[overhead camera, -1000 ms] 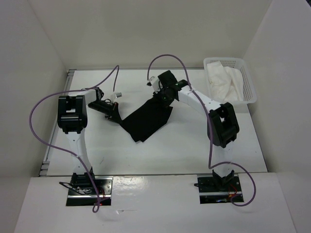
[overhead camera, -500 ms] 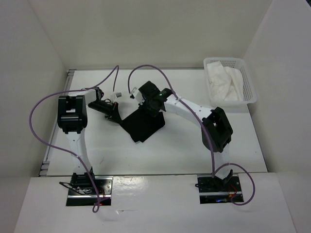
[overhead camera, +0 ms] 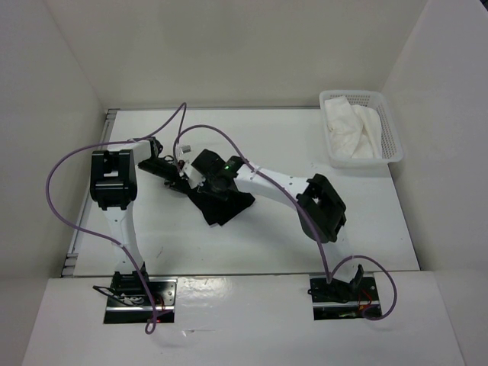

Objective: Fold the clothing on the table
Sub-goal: Fold the skirt

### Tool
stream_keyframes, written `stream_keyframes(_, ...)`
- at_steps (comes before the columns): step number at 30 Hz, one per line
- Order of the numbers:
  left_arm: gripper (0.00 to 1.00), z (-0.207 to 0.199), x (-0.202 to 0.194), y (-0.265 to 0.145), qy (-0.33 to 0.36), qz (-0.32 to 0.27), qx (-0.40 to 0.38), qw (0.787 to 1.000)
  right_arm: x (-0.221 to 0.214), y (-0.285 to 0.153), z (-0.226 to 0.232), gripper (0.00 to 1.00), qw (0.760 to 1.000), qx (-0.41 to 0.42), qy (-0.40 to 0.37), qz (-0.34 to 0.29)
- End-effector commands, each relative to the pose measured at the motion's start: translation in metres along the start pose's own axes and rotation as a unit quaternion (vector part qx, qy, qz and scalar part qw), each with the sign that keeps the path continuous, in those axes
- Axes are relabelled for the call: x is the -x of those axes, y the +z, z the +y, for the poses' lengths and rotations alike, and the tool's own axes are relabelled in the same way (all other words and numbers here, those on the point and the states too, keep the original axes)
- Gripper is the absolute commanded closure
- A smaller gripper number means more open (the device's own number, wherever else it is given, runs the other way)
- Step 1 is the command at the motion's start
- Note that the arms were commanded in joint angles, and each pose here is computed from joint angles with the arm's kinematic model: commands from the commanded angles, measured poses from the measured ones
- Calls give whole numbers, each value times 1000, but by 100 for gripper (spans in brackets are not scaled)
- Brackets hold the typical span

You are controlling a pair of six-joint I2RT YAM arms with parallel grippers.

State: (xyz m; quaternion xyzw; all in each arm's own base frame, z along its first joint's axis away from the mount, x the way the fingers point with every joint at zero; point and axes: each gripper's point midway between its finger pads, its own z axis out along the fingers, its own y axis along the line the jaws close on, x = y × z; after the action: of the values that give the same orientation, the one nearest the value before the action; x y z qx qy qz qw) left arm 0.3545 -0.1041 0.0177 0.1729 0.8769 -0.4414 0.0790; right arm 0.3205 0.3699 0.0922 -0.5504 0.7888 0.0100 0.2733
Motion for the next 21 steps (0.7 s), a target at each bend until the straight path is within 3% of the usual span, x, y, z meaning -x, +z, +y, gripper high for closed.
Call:
stream_keyframes(1,95,12,2,3,15,4,14,1000,5,4,12,100,1000,0,-22,6)
stream_keyframes(10,95,9,2,6,22,6,9,1000,5,16,35,100,999,1,-52,17)
stream_keyframes(21,95,4,2,12,28,13,5,1000,25,-2,25,100,998,-31,-60,2)
